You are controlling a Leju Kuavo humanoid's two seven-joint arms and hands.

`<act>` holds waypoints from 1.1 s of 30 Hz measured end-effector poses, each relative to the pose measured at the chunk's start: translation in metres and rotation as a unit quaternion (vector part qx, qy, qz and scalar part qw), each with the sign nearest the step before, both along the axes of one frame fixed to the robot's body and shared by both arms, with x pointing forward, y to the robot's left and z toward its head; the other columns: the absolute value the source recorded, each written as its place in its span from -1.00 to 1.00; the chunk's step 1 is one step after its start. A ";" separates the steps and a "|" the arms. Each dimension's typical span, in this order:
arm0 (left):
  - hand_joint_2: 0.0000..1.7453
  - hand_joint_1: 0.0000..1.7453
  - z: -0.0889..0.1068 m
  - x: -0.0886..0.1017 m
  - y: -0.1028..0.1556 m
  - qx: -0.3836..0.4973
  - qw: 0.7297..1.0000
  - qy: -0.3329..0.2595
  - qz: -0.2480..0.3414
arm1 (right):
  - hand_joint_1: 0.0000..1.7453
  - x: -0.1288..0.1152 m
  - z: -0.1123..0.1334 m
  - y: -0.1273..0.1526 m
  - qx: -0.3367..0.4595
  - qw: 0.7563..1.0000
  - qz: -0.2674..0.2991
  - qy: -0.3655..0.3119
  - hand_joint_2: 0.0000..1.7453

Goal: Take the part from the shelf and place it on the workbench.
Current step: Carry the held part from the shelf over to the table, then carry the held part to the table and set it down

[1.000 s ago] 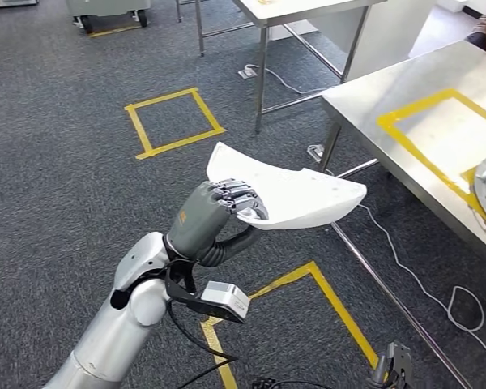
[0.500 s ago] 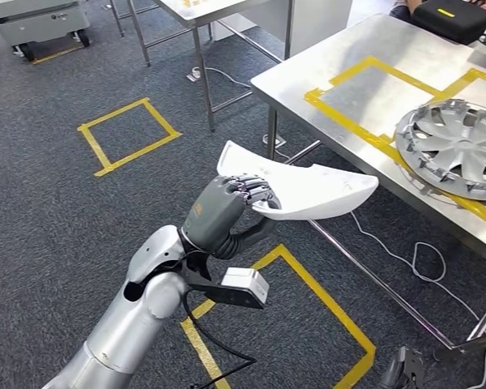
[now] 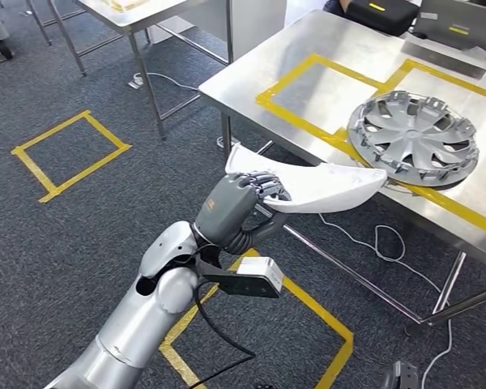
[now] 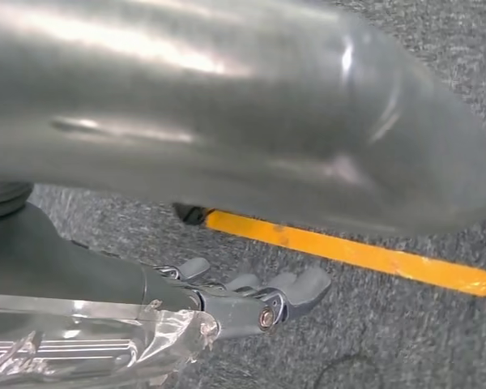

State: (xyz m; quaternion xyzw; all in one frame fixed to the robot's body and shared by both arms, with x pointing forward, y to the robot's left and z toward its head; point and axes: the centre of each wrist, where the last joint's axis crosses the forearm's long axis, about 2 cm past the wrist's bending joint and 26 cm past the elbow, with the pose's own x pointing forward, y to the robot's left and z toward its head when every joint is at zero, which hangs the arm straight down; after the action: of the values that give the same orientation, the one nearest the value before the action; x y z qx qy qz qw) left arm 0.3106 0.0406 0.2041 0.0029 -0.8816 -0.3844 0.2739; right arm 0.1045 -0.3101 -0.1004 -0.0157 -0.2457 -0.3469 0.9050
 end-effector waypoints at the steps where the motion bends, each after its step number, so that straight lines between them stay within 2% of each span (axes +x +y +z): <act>1: 1.00 1.00 -0.001 0.000 0.000 0.001 1.000 0.006 0.004 | -1.00 -0.004 -0.001 0.000 0.002 1.000 0.002 0.002 -1.00; 6: 1.00 1.00 -0.010 0.003 0.003 0.009 0.999 0.031 0.027 | -1.00 -0.017 -0.004 0.002 0.013 1.000 0.008 0.014 -1.00; 11: 1.00 1.00 -0.003 0.010 0.001 0.002 0.999 0.023 0.040 | -1.00 -0.012 -0.003 -0.005 0.010 1.000 0.010 0.010 -1.00; 22: 1.00 1.00 -0.021 0.016 0.012 0.025 0.997 0.046 0.057 | -1.00 -0.024 -0.005 0.000 0.018 0.999 0.012 0.025 -1.00; 27: 1.00 1.00 -0.012 0.019 0.007 0.012 0.997 0.039 0.061 | -1.00 -0.015 -0.003 -0.003 0.015 1.000 0.008 0.016 -1.00; 33: 1.00 1.00 -0.015 0.025 0.013 0.000 0.993 0.057 0.101 | -1.00 -0.014 -0.003 -0.003 0.012 1.000 0.004 0.021 -1.00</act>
State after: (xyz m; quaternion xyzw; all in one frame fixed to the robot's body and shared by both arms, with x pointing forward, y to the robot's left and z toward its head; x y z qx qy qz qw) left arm 0.3356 0.0538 0.1890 0.0699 -0.8598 -0.3547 0.3606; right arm 0.0901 -0.3135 -0.1035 -0.0105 -0.2228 -0.3459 0.9114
